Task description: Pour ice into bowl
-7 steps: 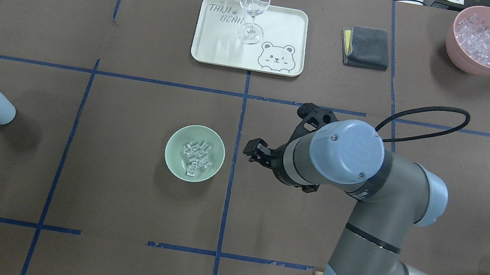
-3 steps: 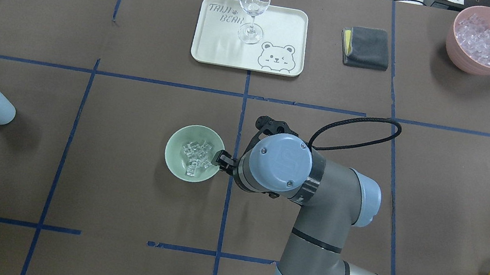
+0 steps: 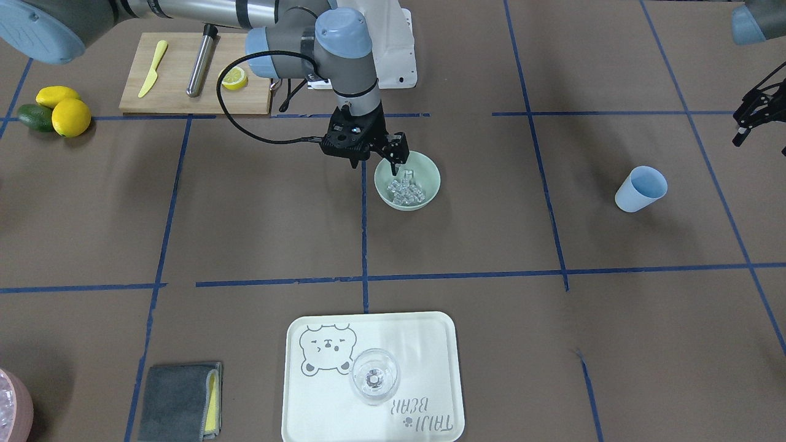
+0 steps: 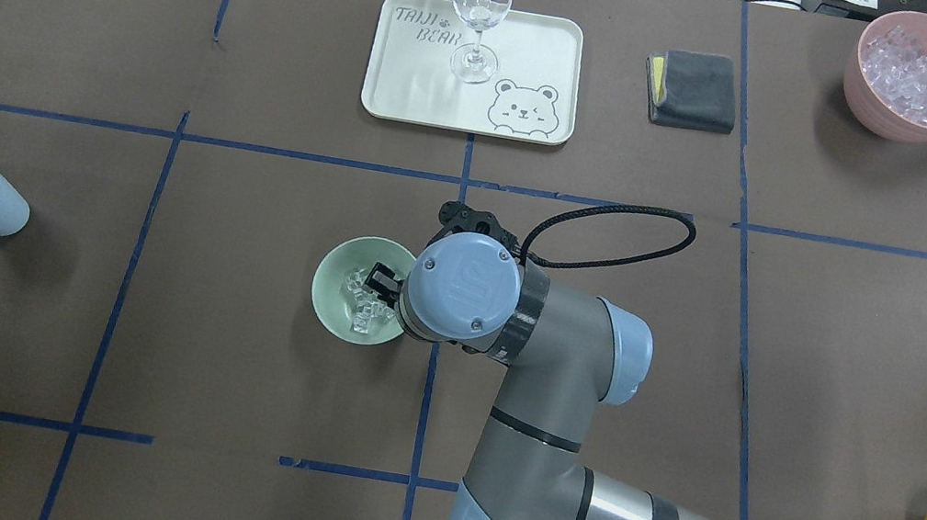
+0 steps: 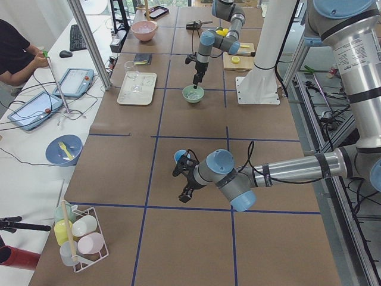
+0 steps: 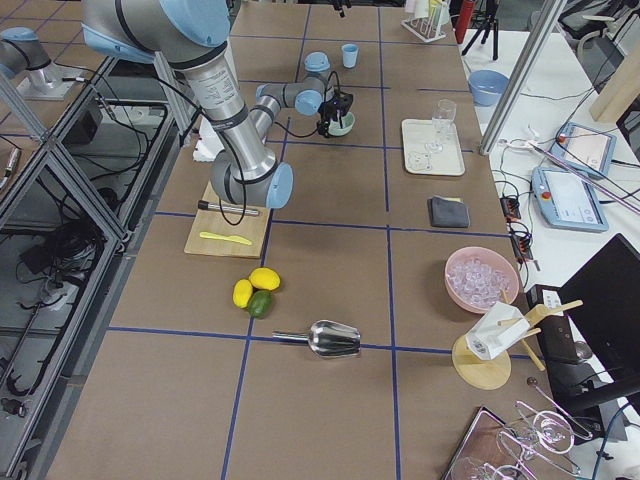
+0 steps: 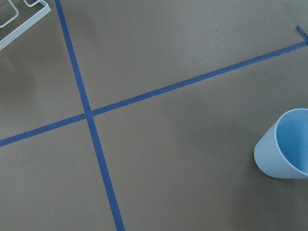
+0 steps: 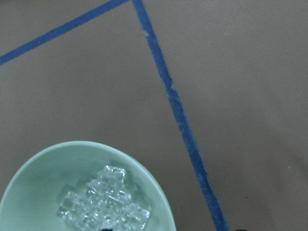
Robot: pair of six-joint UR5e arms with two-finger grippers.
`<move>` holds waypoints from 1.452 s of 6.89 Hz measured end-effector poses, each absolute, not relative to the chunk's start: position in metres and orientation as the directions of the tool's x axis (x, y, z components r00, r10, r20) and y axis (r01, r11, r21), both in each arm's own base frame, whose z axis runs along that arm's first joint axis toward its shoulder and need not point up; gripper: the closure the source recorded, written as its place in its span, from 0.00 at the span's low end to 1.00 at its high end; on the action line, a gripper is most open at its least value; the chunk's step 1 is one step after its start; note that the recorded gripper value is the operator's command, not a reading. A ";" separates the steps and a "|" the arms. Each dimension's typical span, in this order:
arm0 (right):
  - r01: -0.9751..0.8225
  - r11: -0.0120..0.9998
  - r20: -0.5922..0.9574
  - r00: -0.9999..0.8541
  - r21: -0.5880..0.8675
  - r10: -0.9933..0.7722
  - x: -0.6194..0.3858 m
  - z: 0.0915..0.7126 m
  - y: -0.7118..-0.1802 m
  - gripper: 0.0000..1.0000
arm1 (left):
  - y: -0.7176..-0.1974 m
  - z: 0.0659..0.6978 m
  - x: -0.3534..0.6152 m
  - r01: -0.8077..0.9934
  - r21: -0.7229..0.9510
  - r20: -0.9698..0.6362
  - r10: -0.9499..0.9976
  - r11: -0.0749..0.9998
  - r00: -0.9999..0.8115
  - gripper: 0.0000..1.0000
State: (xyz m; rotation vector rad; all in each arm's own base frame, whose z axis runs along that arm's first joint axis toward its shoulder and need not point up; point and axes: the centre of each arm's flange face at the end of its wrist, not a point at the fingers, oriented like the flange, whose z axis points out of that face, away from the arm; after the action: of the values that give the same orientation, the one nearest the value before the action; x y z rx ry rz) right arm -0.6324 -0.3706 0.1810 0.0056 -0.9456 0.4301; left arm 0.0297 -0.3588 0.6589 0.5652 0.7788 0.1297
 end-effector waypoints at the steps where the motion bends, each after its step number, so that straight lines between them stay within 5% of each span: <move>1: -0.376 0.907 0.784 0.498 -0.191 0.371 -0.639 0.184 -0.374 0.72 | -0.361 0.658 0.029 0.097 0.533 -0.620 0.310 0.840 0.721 0.00; 2: -0.384 0.902 0.781 0.495 -0.197 0.381 -0.642 0.187 -0.375 1.00 | -0.362 0.657 0.029 0.099 0.538 -0.617 0.312 0.837 0.723 0.00; 6: -0.369 0.906 0.789 0.483 -0.209 0.379 -0.632 0.185 -0.374 1.00 | -0.366 0.653 0.032 0.095 0.544 -0.620 0.323 0.834 0.715 0.00; 10: -0.322 0.924 0.816 0.465 -0.206 0.344 -0.466 0.258 -0.379 1.00 | -0.367 0.654 0.033 0.094 0.541 -0.621 0.322 0.836 0.715 0.00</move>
State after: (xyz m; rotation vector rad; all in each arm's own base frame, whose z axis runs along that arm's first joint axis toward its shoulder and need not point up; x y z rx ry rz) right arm -0.4663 -0.3790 0.2578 -0.0237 -1.0072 0.4087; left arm 0.0329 -0.3667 0.6544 0.5815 0.7746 0.1347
